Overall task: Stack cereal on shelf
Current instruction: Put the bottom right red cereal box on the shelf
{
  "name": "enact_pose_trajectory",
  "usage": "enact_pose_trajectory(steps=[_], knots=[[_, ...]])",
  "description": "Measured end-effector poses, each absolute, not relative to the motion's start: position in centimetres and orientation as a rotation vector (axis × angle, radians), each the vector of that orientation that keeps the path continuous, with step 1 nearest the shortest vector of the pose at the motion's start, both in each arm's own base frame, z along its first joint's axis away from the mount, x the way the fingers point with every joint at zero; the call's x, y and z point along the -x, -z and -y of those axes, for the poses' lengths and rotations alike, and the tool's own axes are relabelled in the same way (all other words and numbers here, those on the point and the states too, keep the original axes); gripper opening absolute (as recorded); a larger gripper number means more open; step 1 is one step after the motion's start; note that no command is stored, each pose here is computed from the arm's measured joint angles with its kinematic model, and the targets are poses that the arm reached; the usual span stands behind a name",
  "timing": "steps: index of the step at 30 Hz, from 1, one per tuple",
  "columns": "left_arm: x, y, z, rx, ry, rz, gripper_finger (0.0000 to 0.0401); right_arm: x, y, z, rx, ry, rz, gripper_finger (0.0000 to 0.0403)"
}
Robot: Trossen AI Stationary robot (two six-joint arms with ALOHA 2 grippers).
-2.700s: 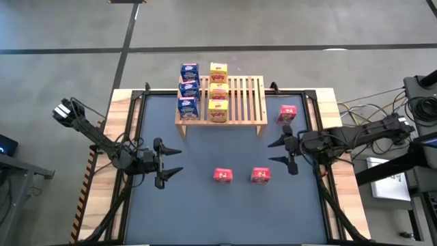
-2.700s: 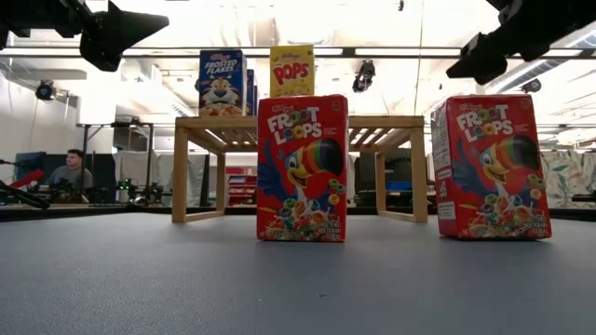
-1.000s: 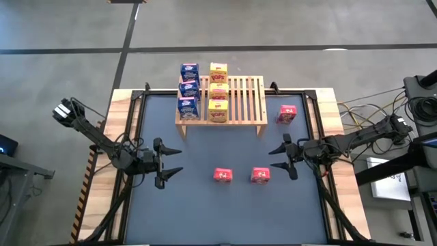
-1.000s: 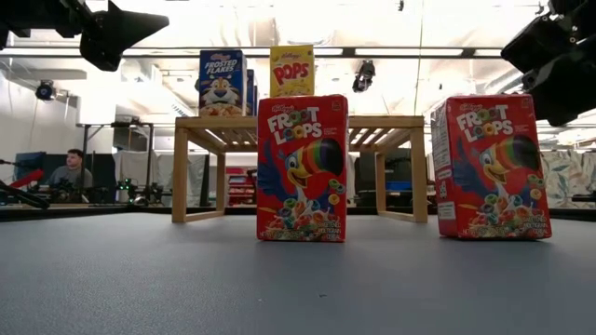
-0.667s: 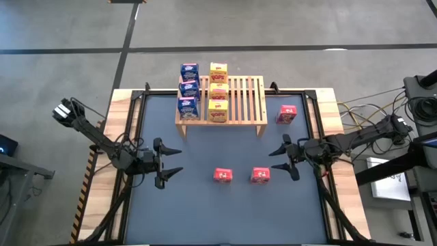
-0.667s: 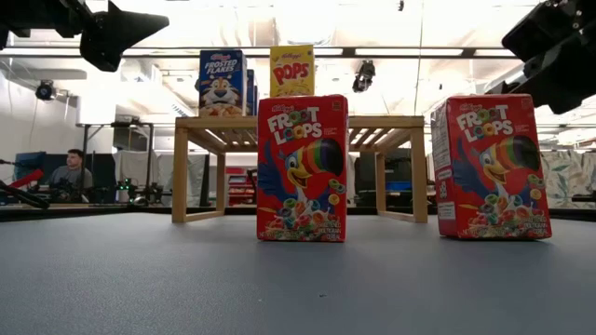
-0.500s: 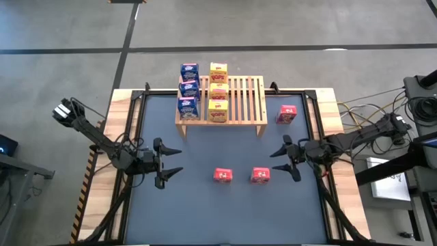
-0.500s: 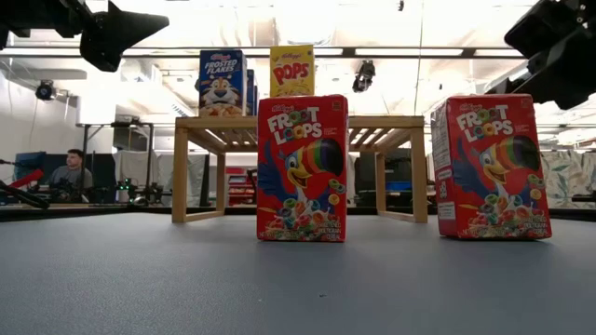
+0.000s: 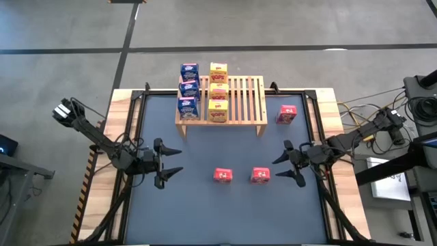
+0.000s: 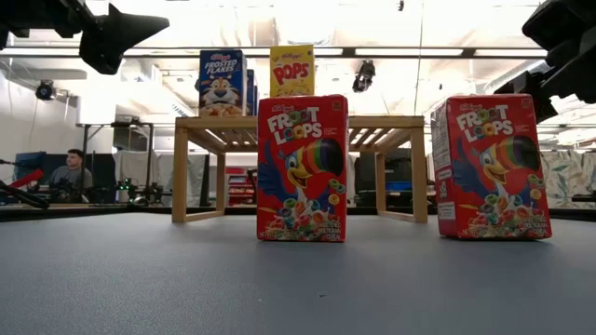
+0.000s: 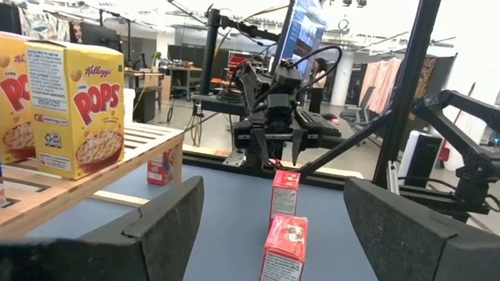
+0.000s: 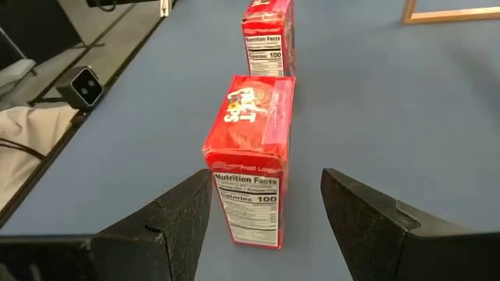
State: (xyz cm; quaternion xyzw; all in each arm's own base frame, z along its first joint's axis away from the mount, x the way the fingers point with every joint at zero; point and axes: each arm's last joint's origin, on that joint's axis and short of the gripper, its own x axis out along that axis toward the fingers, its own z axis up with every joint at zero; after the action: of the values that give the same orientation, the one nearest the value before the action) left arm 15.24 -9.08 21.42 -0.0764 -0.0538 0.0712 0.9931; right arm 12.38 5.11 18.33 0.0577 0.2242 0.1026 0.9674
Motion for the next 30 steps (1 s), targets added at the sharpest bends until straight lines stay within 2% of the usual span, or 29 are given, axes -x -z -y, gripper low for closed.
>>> enact_pose_trajectory(steps=[7, 16, 23, 26, 30], knots=[[-15.25, -21.43, 9.08, 0.158, -0.143, 0.108, 0.0292, -12.21, -17.9, -5.04, -0.122, -0.189, -0.5, 0.0231], [-15.25, -21.43, 9.08, 0.158, -0.143, 0.108, 0.0292, -12.07, -17.49, -4.55, -0.095, -0.046, -0.52, 0.0231], [-15.25, -21.43, 9.08, 0.158, -0.143, 0.109, 0.0292, -12.02, -17.4, -4.58, -0.097, -0.06, -0.533, 0.0232], [-15.25, -21.42, 9.08, 0.158, -0.143, 0.108, 0.0292, -12.02, -17.41, -4.63, -0.127, -0.068, -0.537, 0.0248], [-15.25, -21.43, 9.08, 0.159, -0.143, 0.108, 0.0292, -12.01, -17.41, -4.65, -0.146, -0.07, -0.539, 0.0289]])
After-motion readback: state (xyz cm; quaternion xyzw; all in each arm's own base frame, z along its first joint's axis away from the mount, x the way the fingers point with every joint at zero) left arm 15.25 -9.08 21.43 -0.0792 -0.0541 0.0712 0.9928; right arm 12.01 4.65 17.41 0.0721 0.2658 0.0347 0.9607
